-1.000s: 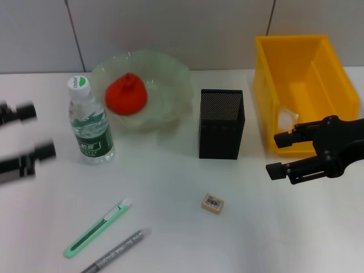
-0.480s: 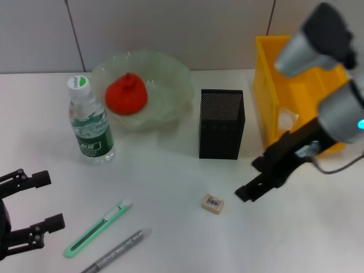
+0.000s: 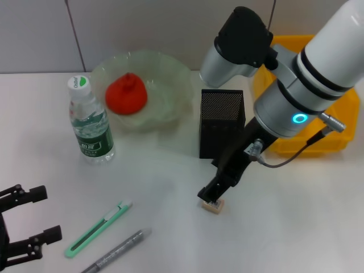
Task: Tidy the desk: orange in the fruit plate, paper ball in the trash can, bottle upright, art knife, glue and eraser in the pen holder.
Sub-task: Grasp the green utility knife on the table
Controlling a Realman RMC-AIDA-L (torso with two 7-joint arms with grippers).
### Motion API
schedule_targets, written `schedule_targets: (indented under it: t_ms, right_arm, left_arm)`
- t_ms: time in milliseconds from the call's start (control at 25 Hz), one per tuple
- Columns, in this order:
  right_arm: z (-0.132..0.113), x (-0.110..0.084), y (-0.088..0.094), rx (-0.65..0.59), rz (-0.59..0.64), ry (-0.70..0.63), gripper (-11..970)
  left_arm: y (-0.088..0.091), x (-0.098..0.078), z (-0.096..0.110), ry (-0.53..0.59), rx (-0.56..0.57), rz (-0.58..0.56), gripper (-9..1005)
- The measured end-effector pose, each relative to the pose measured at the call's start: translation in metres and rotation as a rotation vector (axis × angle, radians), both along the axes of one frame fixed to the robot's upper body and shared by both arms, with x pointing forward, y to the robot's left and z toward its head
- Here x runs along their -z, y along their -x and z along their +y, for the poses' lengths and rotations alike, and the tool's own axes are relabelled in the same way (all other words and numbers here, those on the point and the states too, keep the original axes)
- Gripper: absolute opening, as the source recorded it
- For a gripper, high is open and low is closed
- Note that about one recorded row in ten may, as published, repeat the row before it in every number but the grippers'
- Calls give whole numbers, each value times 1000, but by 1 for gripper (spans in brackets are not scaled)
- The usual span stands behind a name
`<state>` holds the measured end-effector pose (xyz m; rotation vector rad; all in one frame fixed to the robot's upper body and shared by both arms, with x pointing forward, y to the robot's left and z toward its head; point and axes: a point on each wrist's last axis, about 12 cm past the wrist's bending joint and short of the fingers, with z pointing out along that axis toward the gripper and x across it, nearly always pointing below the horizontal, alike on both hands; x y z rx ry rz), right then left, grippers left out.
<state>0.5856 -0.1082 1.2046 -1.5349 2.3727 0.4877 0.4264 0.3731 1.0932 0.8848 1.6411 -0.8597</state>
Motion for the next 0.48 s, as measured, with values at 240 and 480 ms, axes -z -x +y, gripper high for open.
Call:
schedule_targets:
  t_ms: [240,480]
  right_arm:
    - [-45,15,17,4,7,-121,802]
    - [-93,29,42,-21,-22,-318,802]
  left_arm:
    - [-17,-12,6,-153,-89,104,802]
    - [-43,-31,-1,-270,-117,213,800]
